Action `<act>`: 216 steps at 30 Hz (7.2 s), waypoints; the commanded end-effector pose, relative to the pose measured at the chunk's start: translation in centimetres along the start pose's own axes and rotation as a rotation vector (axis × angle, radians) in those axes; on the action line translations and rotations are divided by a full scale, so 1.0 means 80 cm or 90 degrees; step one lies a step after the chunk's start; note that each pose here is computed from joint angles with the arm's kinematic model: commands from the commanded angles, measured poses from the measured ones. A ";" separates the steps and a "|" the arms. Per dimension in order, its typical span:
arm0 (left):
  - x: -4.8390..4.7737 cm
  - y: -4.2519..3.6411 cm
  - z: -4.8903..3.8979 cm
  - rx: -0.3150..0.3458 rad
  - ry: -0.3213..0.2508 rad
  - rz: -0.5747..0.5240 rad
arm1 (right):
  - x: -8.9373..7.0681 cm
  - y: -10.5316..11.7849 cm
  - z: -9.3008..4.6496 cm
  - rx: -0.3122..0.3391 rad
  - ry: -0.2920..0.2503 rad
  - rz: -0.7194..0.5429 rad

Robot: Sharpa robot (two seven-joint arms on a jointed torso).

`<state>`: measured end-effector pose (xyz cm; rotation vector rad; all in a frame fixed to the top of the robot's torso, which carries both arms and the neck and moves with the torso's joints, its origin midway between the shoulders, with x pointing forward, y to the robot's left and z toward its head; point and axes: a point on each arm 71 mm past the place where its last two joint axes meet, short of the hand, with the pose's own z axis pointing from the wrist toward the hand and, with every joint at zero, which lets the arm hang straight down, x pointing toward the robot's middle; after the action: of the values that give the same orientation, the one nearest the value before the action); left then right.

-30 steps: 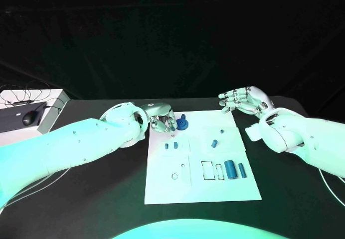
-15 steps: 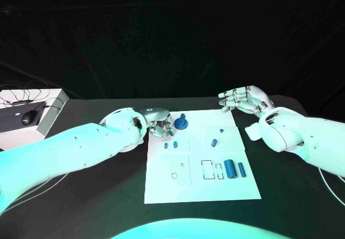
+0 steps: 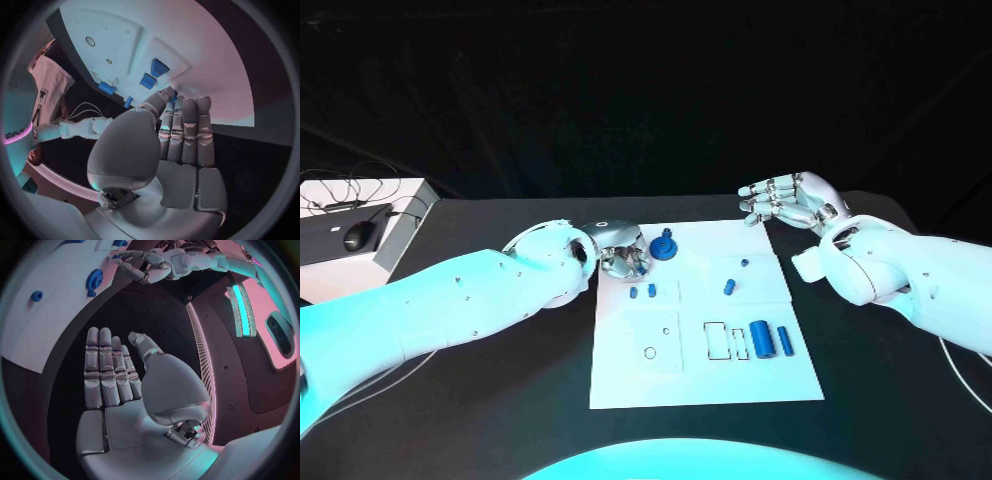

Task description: Assemble the parts on the task board

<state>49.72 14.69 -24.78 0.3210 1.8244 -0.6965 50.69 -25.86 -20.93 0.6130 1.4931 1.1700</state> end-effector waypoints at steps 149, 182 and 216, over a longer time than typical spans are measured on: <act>-0.057 0.1143 -0.095 -0.076 -0.255 -0.757 | 0.008 -0.004 -0.029 -0.024 0.146 -0.417; -0.013 0.0815 -0.107 -0.007 -0.224 -0.844 | 0.051 -0.006 -0.022 0.007 0.154 -0.690; -0.013 0.0827 -0.108 -0.024 -0.225 -0.835 | 0.074 -0.023 -0.022 0.032 0.189 -0.686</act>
<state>47.02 25.36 -23.96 -1.0769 1.5281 -1.4539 47.97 -22.17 -24.81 -0.3539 1.7193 0.3766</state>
